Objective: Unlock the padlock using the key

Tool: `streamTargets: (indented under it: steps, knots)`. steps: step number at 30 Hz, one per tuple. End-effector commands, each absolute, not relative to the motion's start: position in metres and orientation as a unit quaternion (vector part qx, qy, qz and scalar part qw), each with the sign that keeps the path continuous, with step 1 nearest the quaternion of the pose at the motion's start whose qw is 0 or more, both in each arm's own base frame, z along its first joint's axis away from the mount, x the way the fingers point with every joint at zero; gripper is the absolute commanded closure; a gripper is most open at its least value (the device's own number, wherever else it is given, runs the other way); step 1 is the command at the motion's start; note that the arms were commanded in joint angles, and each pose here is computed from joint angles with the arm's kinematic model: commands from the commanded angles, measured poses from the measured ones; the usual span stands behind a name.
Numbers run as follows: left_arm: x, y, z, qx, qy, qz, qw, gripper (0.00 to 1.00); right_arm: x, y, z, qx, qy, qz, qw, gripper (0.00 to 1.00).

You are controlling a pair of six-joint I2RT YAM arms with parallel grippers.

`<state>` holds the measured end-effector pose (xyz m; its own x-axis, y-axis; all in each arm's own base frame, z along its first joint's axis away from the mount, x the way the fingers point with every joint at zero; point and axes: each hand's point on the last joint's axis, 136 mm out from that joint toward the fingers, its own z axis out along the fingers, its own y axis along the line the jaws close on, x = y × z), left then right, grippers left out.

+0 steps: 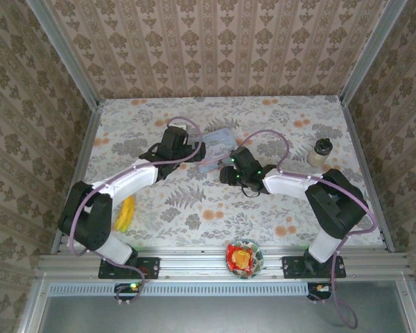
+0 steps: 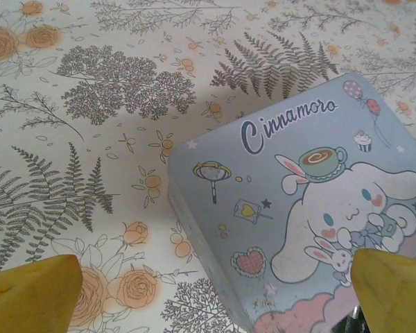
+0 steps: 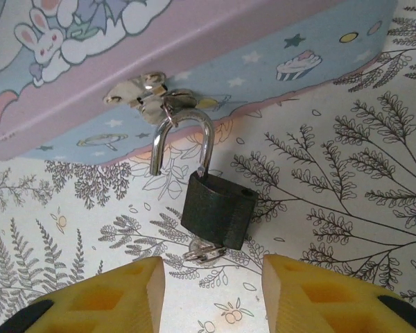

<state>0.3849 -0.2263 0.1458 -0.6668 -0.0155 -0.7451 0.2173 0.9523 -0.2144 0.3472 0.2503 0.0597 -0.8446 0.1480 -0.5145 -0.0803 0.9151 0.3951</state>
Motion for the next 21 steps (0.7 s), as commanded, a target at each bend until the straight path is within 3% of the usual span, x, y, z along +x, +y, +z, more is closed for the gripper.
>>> streamTargets:
  steps: [1, 13, 21]
  knots:
    - [0.396, -0.226, 0.146, 0.066, 0.903, -0.124, 0.406, 0.0, 0.353, 0.245, 0.059, 0.037, 0.942, 0.183, 0.279, 0.55]
    - [0.409, -0.229, 0.113, 0.062, 0.924, -0.092, 0.367, 0.0, 0.358, 0.248, 0.044, 0.003, 0.959, 0.098, 0.267, 0.34]
    - [0.41, -0.228, 0.101, 0.057, 0.93, -0.088, 0.352, 0.0, 0.361, 0.254, 0.036, -0.023, 0.964, 0.054, 0.26, 0.33]
